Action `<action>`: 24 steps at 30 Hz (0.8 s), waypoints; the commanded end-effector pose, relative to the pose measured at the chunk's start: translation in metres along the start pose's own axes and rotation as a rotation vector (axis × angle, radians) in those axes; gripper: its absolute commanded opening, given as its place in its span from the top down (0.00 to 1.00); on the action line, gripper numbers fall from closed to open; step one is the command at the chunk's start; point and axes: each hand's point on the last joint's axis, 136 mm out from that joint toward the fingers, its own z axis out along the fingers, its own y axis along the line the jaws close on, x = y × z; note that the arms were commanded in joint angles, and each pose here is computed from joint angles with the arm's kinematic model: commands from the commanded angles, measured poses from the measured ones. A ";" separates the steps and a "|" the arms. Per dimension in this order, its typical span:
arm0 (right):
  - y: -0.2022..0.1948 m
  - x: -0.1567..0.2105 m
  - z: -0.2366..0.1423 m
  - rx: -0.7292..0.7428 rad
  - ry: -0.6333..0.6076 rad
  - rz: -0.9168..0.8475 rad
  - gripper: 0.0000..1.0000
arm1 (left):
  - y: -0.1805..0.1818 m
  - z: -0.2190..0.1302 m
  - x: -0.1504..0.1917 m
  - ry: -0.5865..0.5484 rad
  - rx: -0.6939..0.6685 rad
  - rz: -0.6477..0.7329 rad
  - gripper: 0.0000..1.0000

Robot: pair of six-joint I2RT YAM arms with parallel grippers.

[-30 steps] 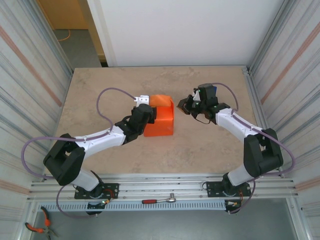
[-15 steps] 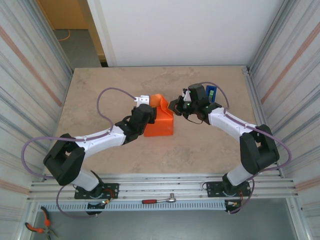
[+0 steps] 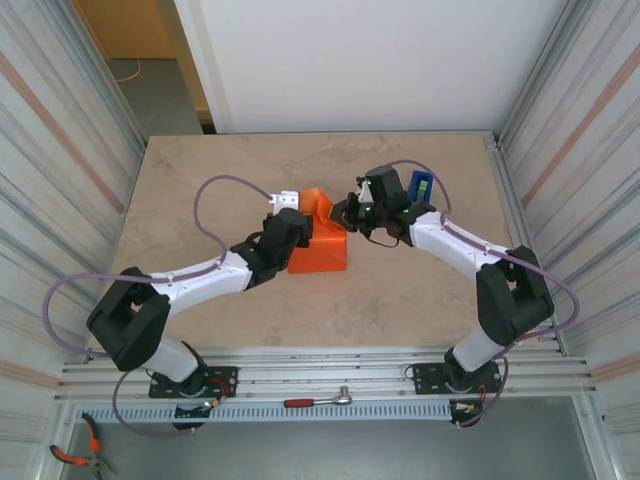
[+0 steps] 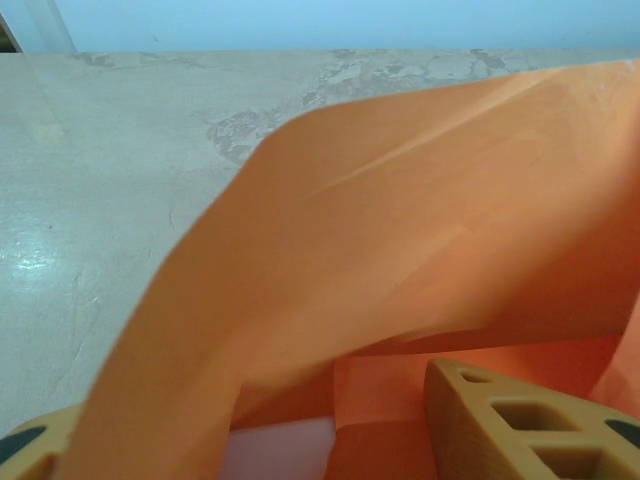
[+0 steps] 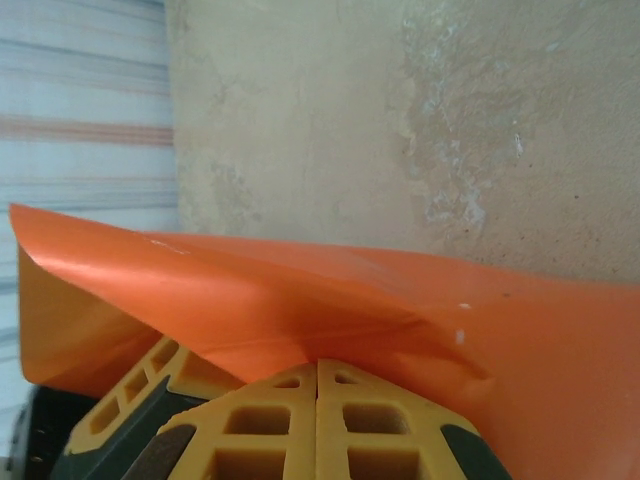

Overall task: Wrap the gift box in paper
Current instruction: Fold the seventh fold of the wrapping paper on the gift box.

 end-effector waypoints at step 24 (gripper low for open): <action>-0.089 0.072 0.021 0.425 0.105 -0.270 1.00 | -0.002 -0.046 -0.056 -0.025 0.116 -0.092 0.40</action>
